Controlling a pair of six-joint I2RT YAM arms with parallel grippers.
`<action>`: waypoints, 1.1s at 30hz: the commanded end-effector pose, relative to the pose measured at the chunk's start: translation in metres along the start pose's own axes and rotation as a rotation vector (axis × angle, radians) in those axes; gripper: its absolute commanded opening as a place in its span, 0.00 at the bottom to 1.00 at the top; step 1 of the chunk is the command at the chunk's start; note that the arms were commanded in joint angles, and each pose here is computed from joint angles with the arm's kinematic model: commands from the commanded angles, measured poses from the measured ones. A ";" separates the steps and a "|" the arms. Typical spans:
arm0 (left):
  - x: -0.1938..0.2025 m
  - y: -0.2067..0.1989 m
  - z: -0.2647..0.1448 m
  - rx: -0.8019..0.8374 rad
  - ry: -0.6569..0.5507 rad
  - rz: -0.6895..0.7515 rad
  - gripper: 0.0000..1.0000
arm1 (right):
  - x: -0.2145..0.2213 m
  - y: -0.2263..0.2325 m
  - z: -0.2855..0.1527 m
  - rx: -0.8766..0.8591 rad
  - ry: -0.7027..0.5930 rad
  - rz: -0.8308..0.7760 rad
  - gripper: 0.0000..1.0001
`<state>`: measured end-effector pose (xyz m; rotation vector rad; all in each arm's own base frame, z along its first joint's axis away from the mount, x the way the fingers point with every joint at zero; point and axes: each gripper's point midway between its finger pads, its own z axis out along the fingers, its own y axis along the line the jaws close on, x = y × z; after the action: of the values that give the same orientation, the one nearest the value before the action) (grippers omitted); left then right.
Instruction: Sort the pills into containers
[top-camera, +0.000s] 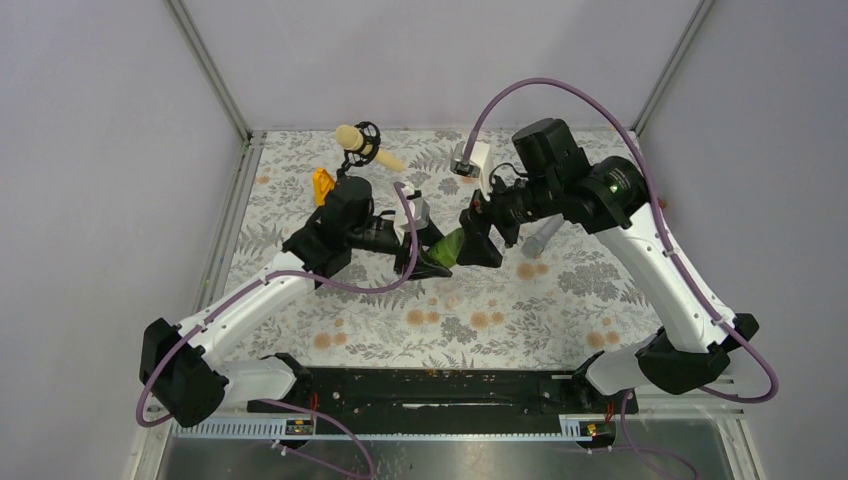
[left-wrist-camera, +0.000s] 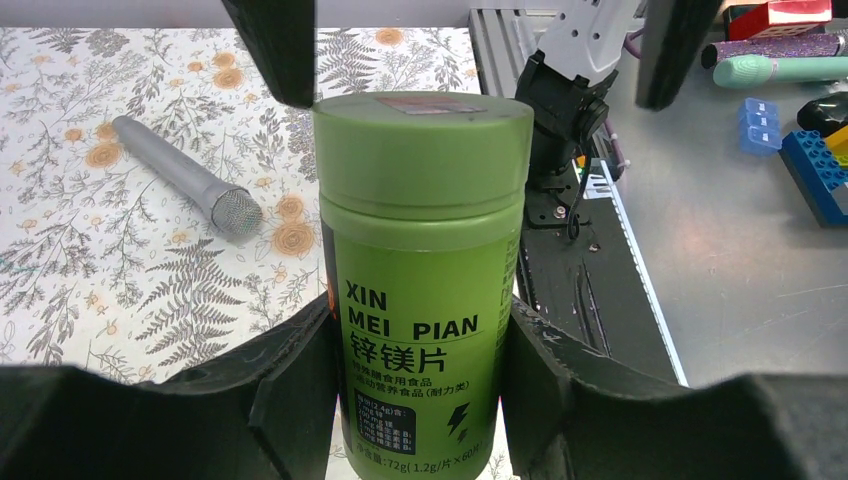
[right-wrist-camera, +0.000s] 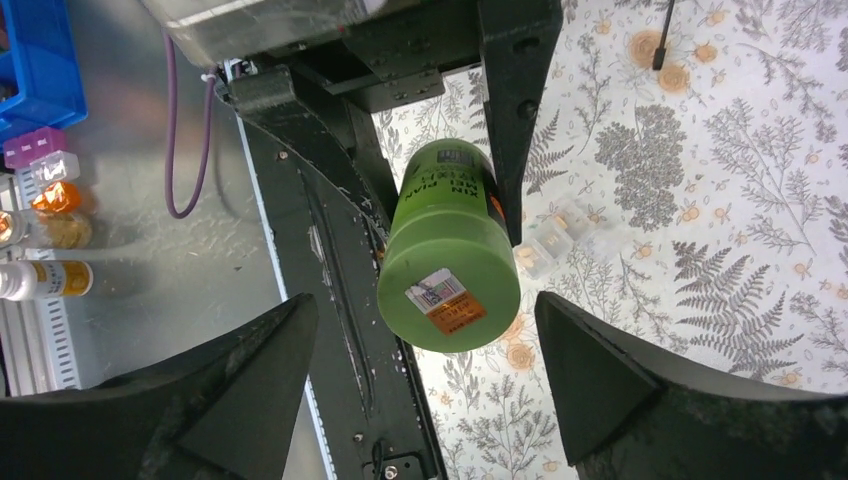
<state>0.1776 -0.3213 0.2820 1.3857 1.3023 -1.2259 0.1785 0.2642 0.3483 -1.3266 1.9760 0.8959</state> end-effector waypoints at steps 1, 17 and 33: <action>-0.043 -0.011 -0.004 0.043 -0.096 0.119 0.00 | -0.001 0.008 0.000 -0.036 -0.028 -0.029 0.80; -0.045 0.026 -0.008 -0.171 -0.102 0.158 0.00 | -0.053 -0.050 0.017 0.302 -0.436 0.409 0.20; -0.034 0.032 -0.009 -0.195 -0.066 0.149 0.00 | -0.060 -0.049 -0.012 0.413 -0.503 0.421 0.92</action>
<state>0.2169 -0.3207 0.2864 1.2516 1.3522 -1.0250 0.2522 0.2738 0.3547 -0.2249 2.0605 0.7946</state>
